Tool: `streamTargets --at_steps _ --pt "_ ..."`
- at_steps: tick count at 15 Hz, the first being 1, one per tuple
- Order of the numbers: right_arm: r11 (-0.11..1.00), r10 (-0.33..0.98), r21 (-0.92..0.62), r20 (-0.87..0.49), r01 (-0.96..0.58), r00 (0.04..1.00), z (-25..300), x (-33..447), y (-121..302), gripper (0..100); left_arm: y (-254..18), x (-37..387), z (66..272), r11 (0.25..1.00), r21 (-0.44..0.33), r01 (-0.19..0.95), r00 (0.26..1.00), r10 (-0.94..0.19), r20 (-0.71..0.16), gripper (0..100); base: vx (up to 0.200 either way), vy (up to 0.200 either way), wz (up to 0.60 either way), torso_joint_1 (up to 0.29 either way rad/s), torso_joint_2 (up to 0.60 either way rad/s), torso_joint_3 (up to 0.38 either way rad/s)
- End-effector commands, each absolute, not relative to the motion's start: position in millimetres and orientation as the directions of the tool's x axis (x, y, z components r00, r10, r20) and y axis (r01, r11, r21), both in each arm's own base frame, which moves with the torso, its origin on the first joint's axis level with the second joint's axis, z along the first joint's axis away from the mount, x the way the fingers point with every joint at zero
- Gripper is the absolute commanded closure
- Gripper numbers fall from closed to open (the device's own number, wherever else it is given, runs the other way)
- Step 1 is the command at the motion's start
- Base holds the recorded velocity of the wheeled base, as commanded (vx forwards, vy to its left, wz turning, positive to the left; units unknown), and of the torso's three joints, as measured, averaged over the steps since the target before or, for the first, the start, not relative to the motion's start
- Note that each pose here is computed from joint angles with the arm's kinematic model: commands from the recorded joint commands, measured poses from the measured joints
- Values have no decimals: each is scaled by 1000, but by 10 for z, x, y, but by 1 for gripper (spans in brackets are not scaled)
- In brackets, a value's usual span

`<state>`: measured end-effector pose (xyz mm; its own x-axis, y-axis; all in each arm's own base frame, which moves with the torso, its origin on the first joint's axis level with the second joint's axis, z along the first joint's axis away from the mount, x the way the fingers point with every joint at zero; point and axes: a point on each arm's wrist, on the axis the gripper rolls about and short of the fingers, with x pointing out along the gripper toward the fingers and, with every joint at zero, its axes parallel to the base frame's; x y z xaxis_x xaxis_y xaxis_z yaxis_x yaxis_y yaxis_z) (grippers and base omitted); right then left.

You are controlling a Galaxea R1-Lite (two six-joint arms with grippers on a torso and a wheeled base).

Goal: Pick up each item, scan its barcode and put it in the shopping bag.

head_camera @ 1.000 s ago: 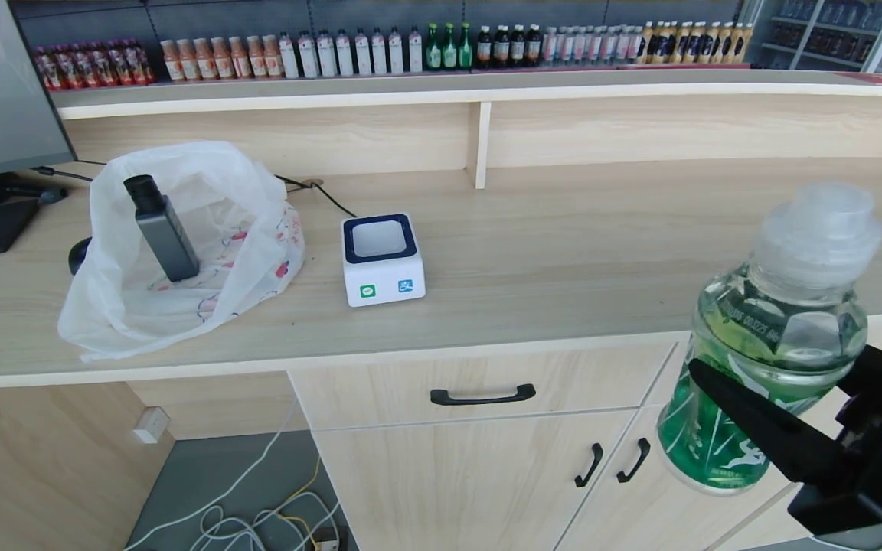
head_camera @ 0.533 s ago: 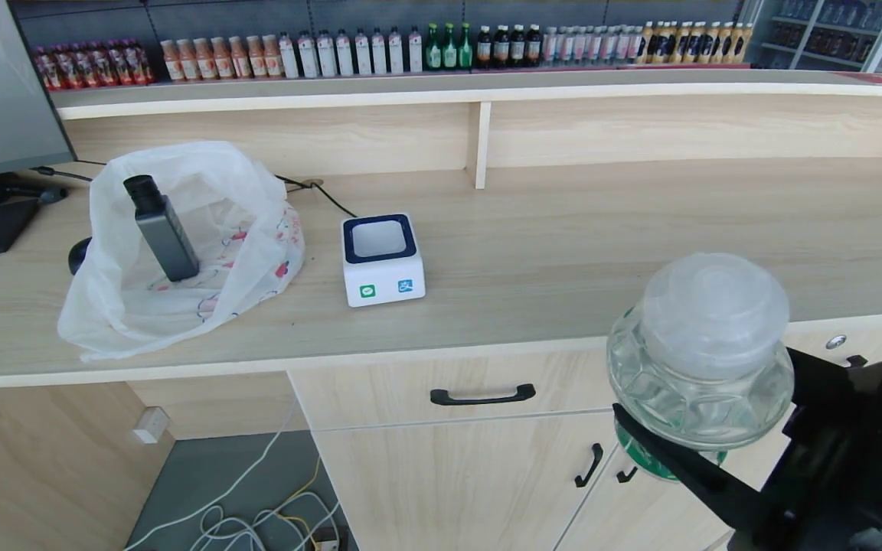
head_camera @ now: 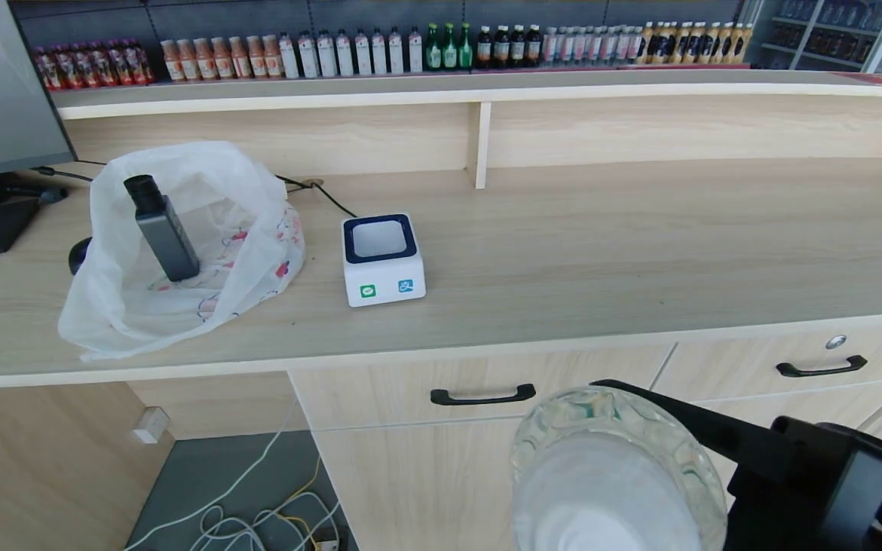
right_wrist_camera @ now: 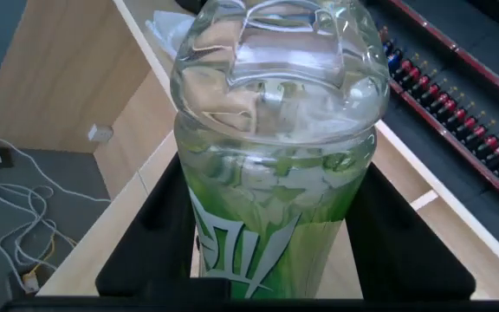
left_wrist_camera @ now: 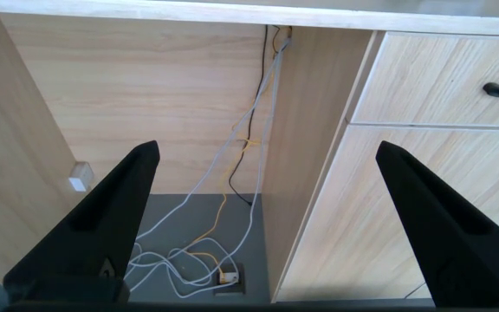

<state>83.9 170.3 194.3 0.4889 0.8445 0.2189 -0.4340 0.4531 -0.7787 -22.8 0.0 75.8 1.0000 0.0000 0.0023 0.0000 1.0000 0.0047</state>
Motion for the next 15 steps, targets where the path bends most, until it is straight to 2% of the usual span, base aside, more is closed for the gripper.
streamTargets --at_steps 1,3,6,9,12,15 --pt "407 866 -819 204 -405 457 1895 762 1682 100 0 -228 758 1000 5 0 1000 0 3 0 0 0 0 0 0 0" --pt "328 905 -862 171 -386 389 1816 616 1717 100 0 -228 758 1000 5 0 1000 0 3 0 0 0 0 0 0 0" --pt "283 900 -943 198 -176 388 1863 624 1747 100 0 -228 758 1000 5 0 1000 0 3 0 0 0 0 0 0 0" --pt "258 916 -955 195 -144 351 1814 541 1721 100 0 -228 758 1000 5 0 1000 0 3 0 0 0 0 0 0 0" --pt "234 919 -971 205 -48 337 1806 511 1716 100 0 -228 758 1000 5 0 1000 0 3 0 0 0 0 0 0 0" --pt "145 942 -989 143 17 304 1683 465 1815 100 0 -228 758 1000 5 0 1000 0 3 0 0 0 0 0 0 0"
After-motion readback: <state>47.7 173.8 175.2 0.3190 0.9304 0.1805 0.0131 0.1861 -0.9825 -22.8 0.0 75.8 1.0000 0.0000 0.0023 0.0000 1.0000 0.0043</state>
